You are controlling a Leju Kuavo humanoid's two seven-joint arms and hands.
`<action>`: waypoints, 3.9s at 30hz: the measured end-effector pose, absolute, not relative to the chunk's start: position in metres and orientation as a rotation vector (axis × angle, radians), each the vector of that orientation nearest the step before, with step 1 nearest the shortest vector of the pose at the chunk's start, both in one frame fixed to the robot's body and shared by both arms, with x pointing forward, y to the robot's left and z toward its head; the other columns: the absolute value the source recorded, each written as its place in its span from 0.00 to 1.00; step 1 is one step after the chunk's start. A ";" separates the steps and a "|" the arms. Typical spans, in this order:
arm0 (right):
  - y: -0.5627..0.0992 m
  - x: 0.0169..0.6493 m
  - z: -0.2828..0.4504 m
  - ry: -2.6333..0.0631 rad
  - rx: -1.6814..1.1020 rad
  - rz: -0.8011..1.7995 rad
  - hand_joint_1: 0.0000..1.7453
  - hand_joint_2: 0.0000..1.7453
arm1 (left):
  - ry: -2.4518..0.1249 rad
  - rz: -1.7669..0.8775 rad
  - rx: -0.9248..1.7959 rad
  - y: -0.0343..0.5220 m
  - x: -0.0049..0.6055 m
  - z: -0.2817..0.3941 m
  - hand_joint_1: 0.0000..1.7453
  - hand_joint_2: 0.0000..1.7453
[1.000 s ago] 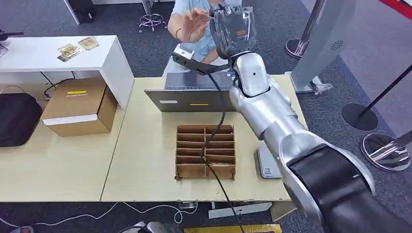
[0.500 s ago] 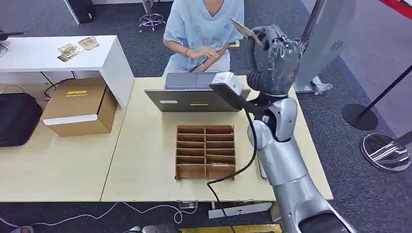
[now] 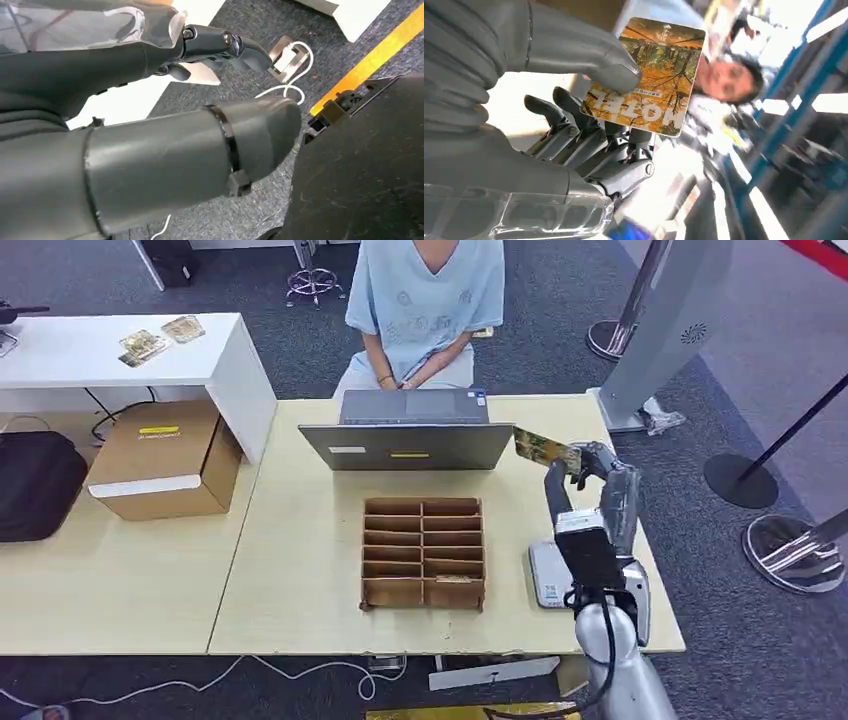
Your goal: Pass the card to the sensor for recognition and then transmit it.
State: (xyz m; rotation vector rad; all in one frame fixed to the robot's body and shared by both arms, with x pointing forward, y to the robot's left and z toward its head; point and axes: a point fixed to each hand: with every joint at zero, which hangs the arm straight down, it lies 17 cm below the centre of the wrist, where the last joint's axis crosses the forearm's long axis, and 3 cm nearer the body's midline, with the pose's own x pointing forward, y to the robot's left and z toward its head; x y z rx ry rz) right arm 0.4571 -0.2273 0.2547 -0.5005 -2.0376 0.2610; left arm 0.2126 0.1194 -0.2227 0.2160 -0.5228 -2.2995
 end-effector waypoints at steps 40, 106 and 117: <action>-0.277 0.399 0.040 -1.568 -0.108 -0.001 1.00 1.00 | -0.469 -2.262 0.224 0.155 0.191 -0.239 0.00 0.00; -0.389 0.485 0.022 -1.358 -0.170 0.175 1.00 1.00 | -0.476 -2.133 0.191 0.142 0.212 -0.228 0.00 0.00; -0.410 0.486 0.016 -1.332 -0.181 0.164 1.00 1.00 | -0.474 -2.081 0.186 0.148 0.214 -0.229 0.00 0.00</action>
